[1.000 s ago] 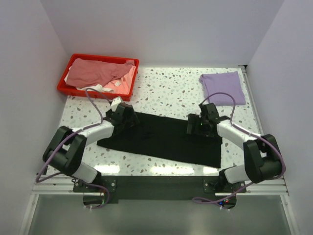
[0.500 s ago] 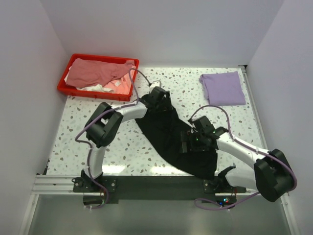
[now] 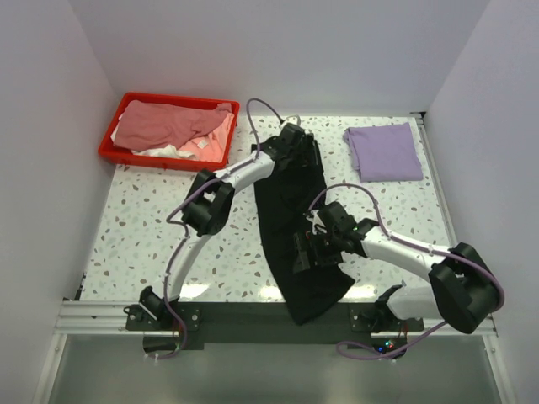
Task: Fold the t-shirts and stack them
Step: Fold the tshirt
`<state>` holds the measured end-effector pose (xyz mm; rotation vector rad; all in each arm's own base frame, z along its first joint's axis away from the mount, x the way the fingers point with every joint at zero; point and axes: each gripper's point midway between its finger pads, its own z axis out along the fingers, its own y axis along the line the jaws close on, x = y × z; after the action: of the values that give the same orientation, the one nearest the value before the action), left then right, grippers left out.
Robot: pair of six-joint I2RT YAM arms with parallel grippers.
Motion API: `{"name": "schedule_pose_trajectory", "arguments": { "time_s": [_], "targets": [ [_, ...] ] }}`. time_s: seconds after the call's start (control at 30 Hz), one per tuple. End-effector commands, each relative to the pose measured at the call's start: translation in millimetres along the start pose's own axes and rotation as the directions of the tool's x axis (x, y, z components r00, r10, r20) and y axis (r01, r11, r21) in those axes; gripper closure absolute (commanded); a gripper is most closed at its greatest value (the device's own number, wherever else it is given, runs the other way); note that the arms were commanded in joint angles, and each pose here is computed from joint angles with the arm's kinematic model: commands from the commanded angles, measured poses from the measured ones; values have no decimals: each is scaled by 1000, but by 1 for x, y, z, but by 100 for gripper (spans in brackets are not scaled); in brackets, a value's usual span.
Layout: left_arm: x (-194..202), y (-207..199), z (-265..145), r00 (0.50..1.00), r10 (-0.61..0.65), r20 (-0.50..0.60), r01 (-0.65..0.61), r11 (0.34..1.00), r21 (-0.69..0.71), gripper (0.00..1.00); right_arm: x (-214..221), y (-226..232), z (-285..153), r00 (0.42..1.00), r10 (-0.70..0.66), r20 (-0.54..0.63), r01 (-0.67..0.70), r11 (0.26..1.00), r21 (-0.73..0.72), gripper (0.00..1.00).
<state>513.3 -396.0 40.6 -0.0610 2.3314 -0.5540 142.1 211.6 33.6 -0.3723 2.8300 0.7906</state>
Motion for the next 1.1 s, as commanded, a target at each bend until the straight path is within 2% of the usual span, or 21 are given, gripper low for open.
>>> {"name": "schedule_pose_trajectory", "arguments": {
  "time_s": [0.0, 0.07, 0.17, 0.37, 0.5, 0.57, 0.63, 0.67, 0.7, 0.77, 0.8, 0.87, 0.9, 0.97, 1.0, 1.07],
  "targets": [
    [55, 48, 24, 978, -51, -200, 36, 997, -74, 0, 9, 21, 6, 998, -23, -58, 19, 997, -71, 1],
    [54, 55, 31, 977, -84, -195, 69, 994, -82, 0, 11, 28, 10, 998, -24, -66, 18, 995, -93, 1],
    [48, 50, 34, 969, -125, -213, 125, 992, -13, 0, 19, 38, 12, 996, -40, -86, 29, 993, -116, 1],
    [30, 56, 35, 977, -156, -142, 155, 988, -21, 0, 27, 54, 8, 993, -88, -74, 79, 990, -120, 1],
    [-11, 46, 27, 988, -142, -53, 142, 990, 0, 0, 6, 66, -8, 993, -114, 8, 114, 987, -111, 1],
    [-30, 32, 17, 991, -131, -40, 133, 989, 63, 0, -3, 59, -17, 990, -138, 35, 139, 989, -40, 1],
    [-65, 11, -7, 993, -117, 28, 113, 986, 125, 0, -27, 62, -33, 979, -163, 121, 161, 987, 20, 1],
    [-77, 4, -17, 994, -91, 56, 82, 986, 147, 0, -28, 59, -38, 978, -170, 122, 165, 985, 45, 1],
    [-100, -13, -42, 991, -81, 103, 60, 980, 191, 0, -40, 65, -45, 972, -175, 157, 168, 984, 57, 1],
    [-114, -33, -72, 992, -39, 118, 6, 963, 270, 0, -58, 55, -53, 958, -182, 222, 150, 977, 154, 1],
    [-126, -47, -102, 989, -25, 144, -21, 950, 311, 0, -69, 55, -56, 950, -186, 251, 143, 973, 180, 1],
    [-134, -57, -135, 983, 11, 182, -73, 939, 337, 0, -90, 41, -59, 931, -207, 299, 116, 948, 295, 1],
    [-134, -60, -167, 977, 29, 211, -102, 933, 345, 0, -96, 37, -59, 928, -206, 310, 101, 941, 323, 1],
    [-139, -54, -196, 957, 54, 284, -144, 942, 304, 0, -112, 34, -53, 922, -210, 325, 89, 933, 350, 1],
    [-131, -43, -224, 951, 58, 303, -149, 946, 287, 0, -120, 33, -51, 921, -197, 336, 74, 935, 346, 1],
    [-127, -18, -248, 934, 41, 355, -124, 969, 213, 0, -136, 35, -41, 918, -206, 339, 86, 938, 336, 1]
  ]
}}
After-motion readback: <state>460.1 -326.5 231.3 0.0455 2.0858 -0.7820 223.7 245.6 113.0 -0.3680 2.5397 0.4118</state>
